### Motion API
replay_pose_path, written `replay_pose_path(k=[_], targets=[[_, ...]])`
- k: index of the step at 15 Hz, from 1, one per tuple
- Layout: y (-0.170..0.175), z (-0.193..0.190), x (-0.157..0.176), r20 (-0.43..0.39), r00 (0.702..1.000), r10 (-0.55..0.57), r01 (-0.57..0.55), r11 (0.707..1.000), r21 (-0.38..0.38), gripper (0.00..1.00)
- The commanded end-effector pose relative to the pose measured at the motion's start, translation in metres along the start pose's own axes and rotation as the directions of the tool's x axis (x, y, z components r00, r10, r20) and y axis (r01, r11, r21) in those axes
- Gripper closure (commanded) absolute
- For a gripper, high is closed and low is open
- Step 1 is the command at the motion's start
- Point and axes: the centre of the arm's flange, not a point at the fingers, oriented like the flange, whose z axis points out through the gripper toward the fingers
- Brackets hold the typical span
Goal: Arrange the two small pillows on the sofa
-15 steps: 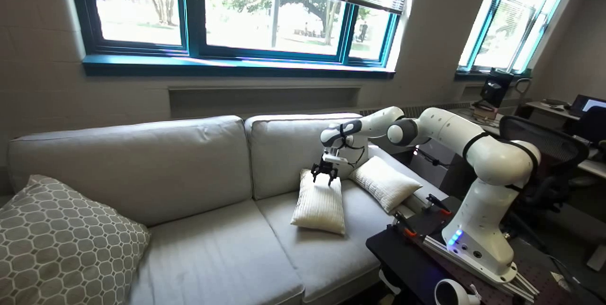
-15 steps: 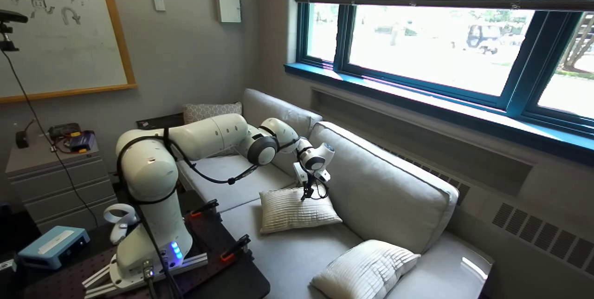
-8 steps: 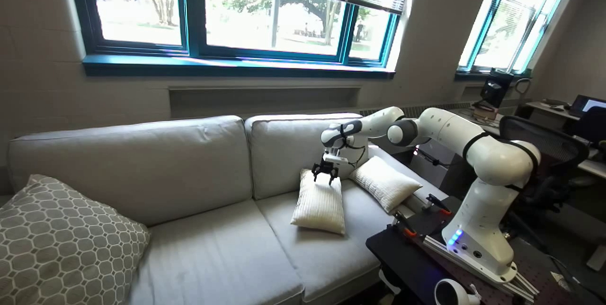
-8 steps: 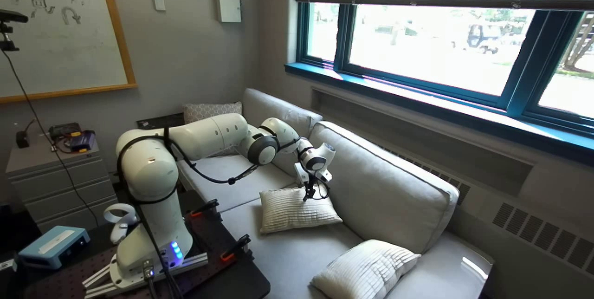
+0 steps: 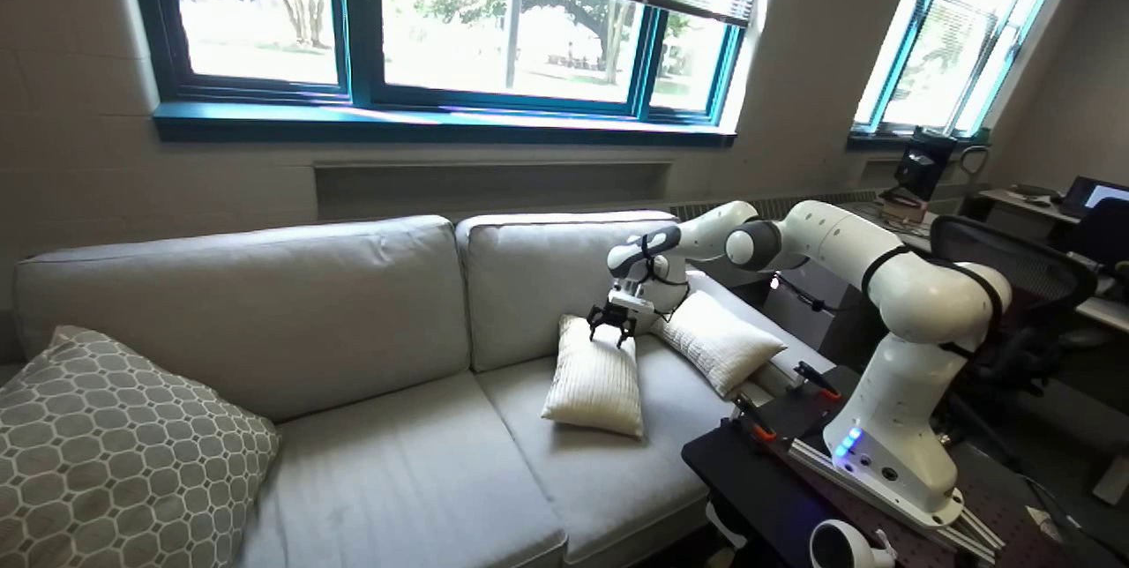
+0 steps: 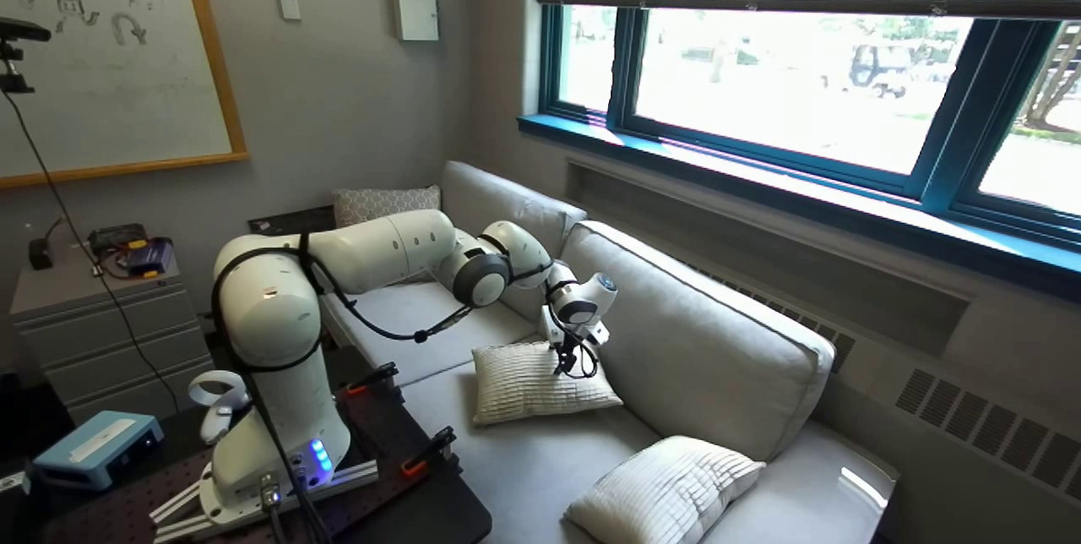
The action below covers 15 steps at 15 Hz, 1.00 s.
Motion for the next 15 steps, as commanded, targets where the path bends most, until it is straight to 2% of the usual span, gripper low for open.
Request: replay_pose_path(k=[1, 5, 9, 10, 11, 15], targets=[[-0.035, 0.053, 0.029, 0.047, 0.998, 0.033, -0.032, 0.999, -0.024, 0.0], [-0.062, 0.084, 0.014, 0.092, 0.995, 0.036, -0.027, 0.996, -0.088, 0.0], [-0.065, 0.096, 0.007, 0.105, 0.993, 0.047, -0.033, 0.99, -0.134, 0.0], [-0.061, 0.095, 0.008, 0.098, 0.993, 0.058, -0.043, 0.988, -0.15, 0.25], [-0.057, 0.094, 0.01, 0.085, 0.994, 0.074, -0.059, 0.985, -0.16, 0.25], [-0.04, 0.087, 0.018, 0.049, 0.991, 0.123, -0.113, 0.977, -0.182, 0.55]])
